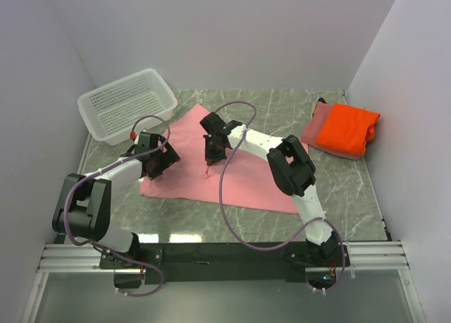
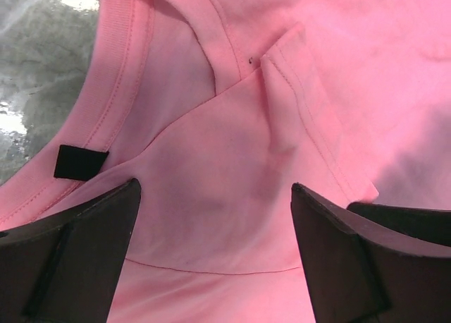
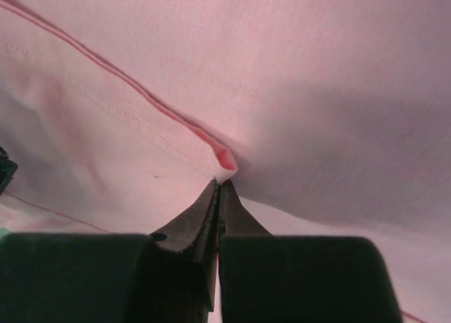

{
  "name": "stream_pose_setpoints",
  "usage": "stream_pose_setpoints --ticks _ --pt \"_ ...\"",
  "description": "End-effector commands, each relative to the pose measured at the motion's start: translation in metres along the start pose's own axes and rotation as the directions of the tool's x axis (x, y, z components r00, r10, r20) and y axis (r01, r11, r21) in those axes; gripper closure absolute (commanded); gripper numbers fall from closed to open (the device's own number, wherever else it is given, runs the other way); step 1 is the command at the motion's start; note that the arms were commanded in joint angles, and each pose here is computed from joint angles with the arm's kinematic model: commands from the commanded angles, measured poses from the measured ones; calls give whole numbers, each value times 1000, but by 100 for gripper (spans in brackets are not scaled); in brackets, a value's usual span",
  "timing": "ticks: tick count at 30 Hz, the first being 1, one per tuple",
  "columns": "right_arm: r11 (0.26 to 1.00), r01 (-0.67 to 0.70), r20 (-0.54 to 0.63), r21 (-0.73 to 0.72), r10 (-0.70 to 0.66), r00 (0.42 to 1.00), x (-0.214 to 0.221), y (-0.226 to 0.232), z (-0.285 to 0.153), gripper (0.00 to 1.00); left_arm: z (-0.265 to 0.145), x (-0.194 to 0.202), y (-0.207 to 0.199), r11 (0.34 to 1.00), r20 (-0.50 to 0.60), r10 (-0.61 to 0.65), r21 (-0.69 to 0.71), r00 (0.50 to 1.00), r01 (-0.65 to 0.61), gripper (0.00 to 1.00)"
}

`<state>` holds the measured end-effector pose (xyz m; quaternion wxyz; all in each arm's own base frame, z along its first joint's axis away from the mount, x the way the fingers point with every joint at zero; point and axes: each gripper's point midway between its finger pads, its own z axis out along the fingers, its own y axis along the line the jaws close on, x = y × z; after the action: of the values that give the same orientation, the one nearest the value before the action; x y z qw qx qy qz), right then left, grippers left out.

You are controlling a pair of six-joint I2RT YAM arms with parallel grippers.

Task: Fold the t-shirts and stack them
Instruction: Fold the tshirt

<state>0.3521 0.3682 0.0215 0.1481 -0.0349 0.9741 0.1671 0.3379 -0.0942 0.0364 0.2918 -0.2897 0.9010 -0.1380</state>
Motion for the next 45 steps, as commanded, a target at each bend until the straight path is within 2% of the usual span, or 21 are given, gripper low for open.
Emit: stream_pose_setpoints --ticks 1,9,22,25,29,32,37,40,45 --pt "1000 -9 46 13 9 999 -14 3 -3 100 -2 13 23 998 -31 -43 -52 999 42 5" --pt "999 -32 93 36 29 995 -21 -2 -18 100 -7 11 40 992 1 -87 -92 996 87 5" --pt "997 -64 116 40 59 991 -22 -3 -34 100 -6 9 36 993 -2 -101 -69 995 100 5" --pt "998 -55 104 2 55 993 -20 4 -38 90 -5 1 29 994 11 -89 -57 996 89 4" --pt "999 -36 133 -30 40 990 -26 11 -55 72 -7 -26 4 998 50 -67 -19 997 68 4" --pt "1000 -21 168 -20 24 985 -32 4 -75 64 -13 -47 -13 999 88 -54 8 995 54 4" --pt "999 -35 185 37 28 982 -18 -30 -100 59 -26 -66 -33 998 137 -46 51 990 39 3" --pt "994 -48 171 95 32 985 1 -60 -101 57 -27 -61 -40 997 129 -34 73 991 25 4" --pt "987 -102 153 125 83 985 26 -93 -99 54 -15 -31 -53 995 74 12 94 997 -19 3"
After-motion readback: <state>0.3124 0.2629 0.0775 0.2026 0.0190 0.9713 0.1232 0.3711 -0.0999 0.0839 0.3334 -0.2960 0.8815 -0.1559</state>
